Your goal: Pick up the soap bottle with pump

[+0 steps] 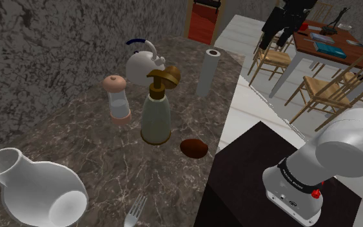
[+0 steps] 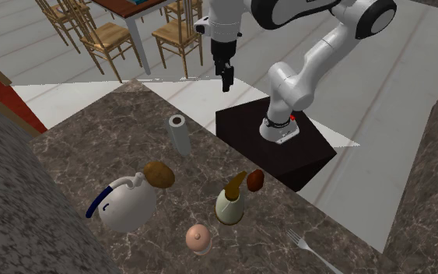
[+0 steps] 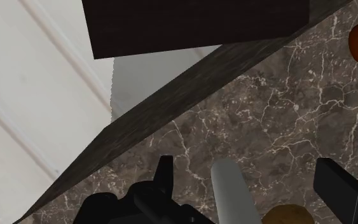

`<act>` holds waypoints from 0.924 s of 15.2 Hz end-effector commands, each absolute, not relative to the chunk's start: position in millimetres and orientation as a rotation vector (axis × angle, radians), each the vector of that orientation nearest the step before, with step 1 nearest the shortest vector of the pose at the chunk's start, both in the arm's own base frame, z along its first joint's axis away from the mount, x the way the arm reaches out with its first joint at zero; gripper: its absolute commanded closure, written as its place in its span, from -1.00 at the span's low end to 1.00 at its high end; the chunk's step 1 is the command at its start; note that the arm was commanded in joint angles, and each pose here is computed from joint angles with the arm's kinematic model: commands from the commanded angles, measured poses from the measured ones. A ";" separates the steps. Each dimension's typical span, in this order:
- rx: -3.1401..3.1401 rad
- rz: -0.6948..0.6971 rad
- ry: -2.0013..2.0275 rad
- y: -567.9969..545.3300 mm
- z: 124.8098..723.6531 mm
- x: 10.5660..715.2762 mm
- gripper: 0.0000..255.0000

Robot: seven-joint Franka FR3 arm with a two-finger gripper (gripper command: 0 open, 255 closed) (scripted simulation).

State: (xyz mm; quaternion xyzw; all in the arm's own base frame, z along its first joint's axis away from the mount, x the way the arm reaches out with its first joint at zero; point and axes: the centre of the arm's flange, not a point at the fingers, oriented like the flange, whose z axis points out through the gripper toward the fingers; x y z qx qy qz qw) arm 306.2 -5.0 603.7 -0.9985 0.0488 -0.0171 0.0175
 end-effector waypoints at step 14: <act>-3.130 0.004 0.215 163.9 586.7 357.7 -1.00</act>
